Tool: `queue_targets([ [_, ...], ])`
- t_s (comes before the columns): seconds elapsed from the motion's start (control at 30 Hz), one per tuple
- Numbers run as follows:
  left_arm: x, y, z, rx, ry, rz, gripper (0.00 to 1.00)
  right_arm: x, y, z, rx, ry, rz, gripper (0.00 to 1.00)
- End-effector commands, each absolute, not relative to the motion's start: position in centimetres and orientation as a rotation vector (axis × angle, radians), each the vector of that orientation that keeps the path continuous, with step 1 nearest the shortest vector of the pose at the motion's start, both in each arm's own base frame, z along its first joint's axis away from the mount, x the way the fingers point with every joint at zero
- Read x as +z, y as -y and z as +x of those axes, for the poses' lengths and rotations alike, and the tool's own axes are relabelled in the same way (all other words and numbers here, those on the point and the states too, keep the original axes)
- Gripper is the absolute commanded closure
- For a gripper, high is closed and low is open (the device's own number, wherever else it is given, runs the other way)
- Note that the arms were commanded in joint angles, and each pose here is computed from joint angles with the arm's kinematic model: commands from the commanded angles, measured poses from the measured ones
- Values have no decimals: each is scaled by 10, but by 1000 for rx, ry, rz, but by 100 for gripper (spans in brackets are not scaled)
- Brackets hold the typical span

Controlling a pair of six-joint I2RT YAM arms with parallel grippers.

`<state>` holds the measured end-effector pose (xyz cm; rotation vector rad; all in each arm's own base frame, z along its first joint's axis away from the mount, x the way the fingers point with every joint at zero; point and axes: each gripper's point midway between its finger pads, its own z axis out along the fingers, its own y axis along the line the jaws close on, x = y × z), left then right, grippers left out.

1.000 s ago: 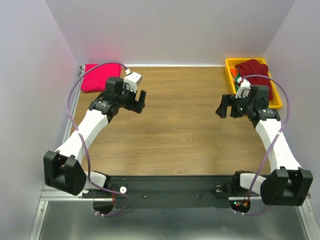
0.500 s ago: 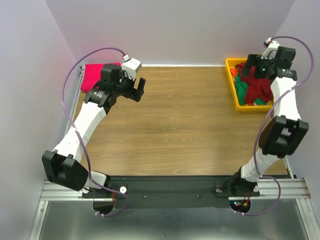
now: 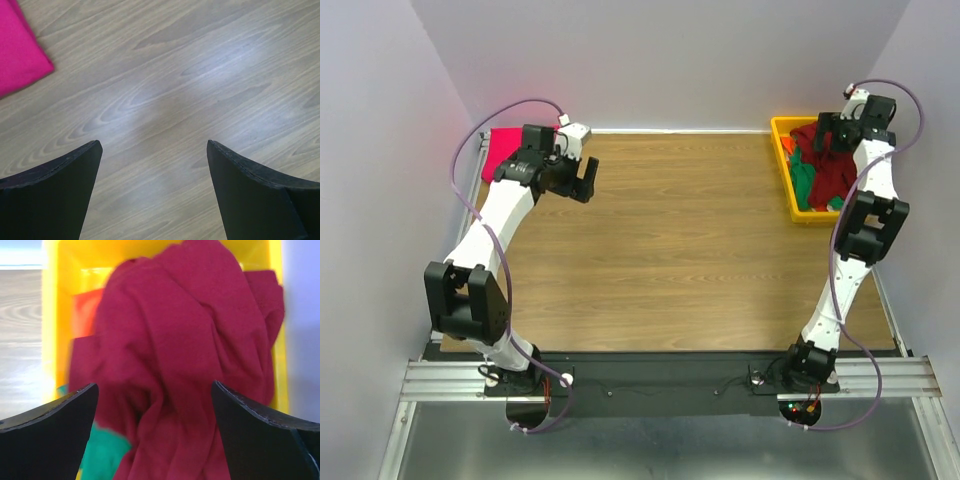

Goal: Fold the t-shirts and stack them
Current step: Grab the tshirt from the pile

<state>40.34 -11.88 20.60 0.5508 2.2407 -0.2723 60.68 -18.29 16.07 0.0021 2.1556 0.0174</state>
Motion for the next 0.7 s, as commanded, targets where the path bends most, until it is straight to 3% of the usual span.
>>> queue_targets([
  [0.0,234,116,416,-282,-2193,572,2,175,205,626,-61,-2079,33,0],
  [0.1,229,116,421,-286,-2210,582,2,164,209,630,-69,-2076,41,0],
  [0.23,225,123,422,-333,-2227,601,2,140,208,630,-48,-2110,40,21],
  [0.37,221,122,425,-340,-2241,587,2,142,206,628,-29,-2107,32,54],
  [0.4,222,122,425,-342,-2237,586,2,153,206,626,-27,-2090,30,71],
  [0.5,226,124,425,-352,-2224,598,2,195,199,620,-15,-2030,10,94],
  [0.53,226,124,425,-356,-2221,598,2,204,195,617,7,-2019,11,99],
  [0.67,230,124,425,-371,-2203,590,2,282,174,598,62,-1901,1,100],
])
